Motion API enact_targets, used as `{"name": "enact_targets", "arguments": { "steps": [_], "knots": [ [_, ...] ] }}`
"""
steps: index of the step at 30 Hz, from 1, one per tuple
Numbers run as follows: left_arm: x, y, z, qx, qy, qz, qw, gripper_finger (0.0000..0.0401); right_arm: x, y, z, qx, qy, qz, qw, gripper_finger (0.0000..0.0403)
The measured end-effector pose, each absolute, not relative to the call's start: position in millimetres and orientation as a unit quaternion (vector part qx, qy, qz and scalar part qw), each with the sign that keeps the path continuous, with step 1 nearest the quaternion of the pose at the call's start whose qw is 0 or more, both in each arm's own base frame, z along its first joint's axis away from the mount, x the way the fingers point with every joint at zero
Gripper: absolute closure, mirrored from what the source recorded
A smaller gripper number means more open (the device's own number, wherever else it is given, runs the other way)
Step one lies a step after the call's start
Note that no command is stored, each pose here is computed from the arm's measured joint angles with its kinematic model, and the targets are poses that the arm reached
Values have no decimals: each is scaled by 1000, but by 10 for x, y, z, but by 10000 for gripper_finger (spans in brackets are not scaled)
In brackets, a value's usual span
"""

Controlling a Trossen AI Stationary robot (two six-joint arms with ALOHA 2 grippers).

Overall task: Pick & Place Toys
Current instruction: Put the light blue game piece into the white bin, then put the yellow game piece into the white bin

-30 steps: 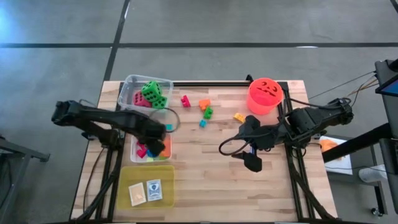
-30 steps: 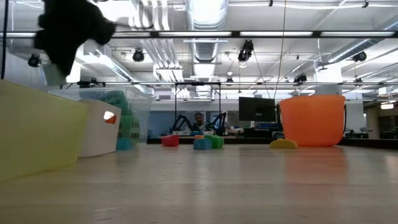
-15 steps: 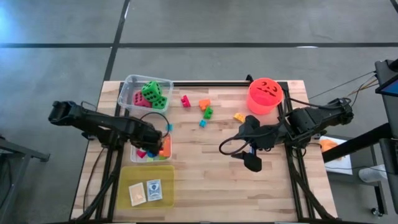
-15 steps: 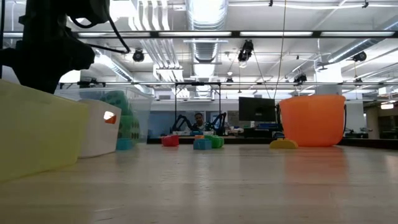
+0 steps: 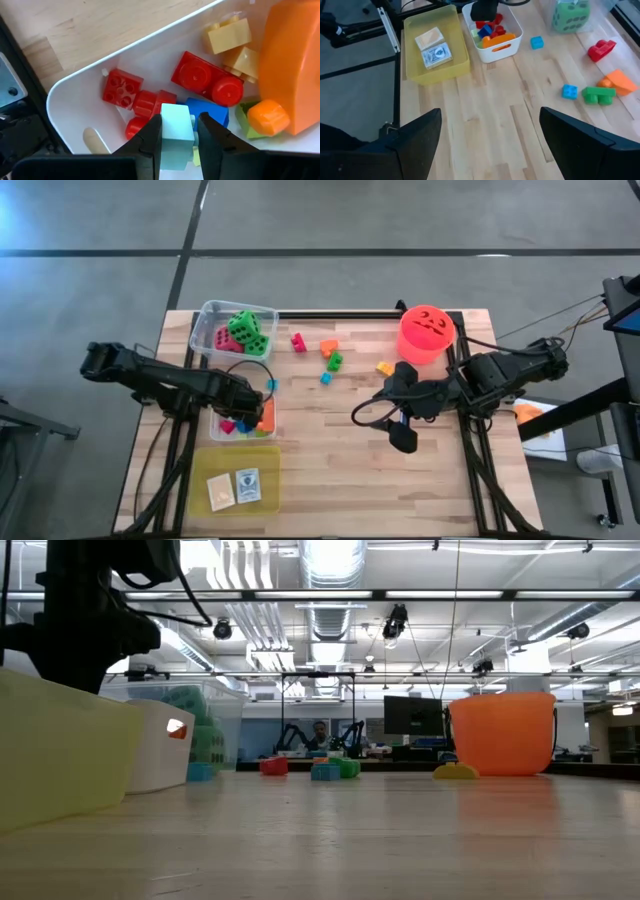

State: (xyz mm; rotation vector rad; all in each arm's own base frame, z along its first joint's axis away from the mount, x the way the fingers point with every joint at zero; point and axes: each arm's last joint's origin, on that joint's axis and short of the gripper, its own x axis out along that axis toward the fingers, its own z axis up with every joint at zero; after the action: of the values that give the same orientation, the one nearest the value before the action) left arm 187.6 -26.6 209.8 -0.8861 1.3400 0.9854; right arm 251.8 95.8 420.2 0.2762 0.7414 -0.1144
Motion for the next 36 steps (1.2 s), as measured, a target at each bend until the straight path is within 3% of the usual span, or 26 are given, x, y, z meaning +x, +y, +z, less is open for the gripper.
{"name": "enact_targets", "arguments": {
  "steps": [25,36],
  "knots": [
    [1885,-272,1954,-373,586,408,593,322,2542,969,4177,138,357,-53,923,71],
    [1885,-283,1960,-370,606,380,593,177,2542,969,4177,141,356,-54,922,71]
  ]
}}
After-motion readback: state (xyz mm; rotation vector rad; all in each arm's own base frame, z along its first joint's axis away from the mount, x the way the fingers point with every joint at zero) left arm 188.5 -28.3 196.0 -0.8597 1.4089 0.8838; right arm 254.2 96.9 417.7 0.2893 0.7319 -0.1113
